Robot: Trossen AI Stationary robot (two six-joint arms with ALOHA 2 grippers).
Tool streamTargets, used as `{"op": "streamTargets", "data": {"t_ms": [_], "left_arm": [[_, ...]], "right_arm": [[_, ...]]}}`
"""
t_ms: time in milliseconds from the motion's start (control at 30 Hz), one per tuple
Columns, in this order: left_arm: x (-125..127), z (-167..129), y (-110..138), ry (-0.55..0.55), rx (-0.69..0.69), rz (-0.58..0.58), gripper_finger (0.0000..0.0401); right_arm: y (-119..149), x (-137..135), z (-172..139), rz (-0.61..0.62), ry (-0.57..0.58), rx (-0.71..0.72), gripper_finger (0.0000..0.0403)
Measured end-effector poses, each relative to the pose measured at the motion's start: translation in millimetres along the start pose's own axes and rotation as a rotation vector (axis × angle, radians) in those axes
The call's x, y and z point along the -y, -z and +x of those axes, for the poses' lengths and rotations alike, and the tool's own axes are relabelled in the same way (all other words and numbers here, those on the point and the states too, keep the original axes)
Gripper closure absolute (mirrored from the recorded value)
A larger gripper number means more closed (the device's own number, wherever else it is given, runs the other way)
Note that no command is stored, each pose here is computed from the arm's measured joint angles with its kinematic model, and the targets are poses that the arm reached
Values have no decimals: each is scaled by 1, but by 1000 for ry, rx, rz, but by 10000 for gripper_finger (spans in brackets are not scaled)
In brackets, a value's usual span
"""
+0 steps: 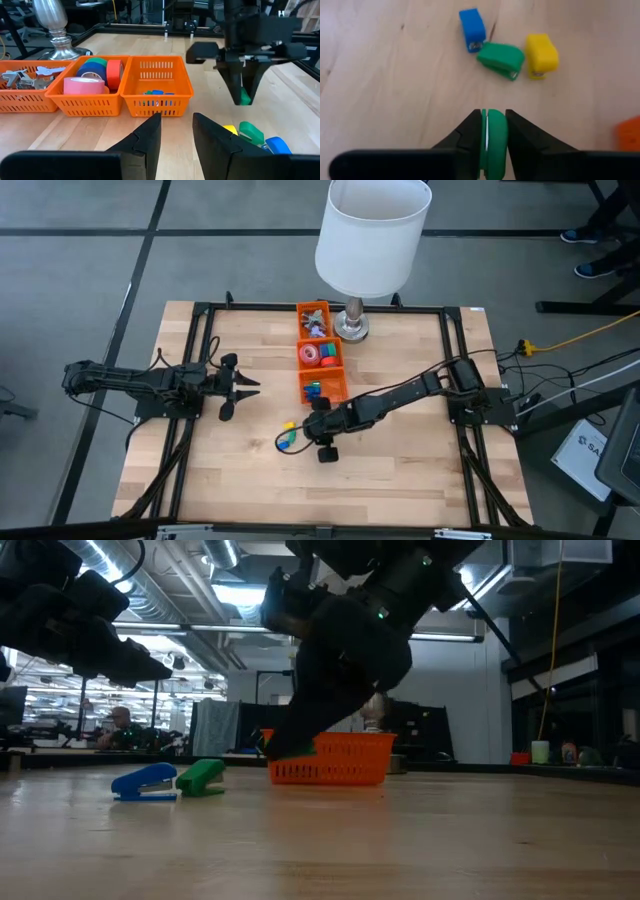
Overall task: Pick and place Stapler, Stapler remover, tape
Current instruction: Put the green stapler into the bottom orange basket
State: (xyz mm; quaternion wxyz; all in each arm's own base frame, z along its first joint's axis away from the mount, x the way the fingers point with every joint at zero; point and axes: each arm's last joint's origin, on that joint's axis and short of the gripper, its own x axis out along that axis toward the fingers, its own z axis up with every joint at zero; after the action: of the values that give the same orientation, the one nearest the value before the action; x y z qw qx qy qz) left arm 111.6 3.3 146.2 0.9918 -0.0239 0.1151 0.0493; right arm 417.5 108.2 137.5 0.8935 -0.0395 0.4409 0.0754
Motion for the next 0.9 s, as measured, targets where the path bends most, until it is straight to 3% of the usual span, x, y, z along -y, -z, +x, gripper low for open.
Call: {"op": "streamTargets", "data": {"t_ms": [500, 900], "left_arm": [[0, 0, 0, 0, 0, 0, 293], [0, 0, 0, 0, 0, 0, 292]], "right_arm": [[-20, 19, -44, -12, 28, 59, 333], [-16, 66, -49, 68, 157, 15, 334]]}}
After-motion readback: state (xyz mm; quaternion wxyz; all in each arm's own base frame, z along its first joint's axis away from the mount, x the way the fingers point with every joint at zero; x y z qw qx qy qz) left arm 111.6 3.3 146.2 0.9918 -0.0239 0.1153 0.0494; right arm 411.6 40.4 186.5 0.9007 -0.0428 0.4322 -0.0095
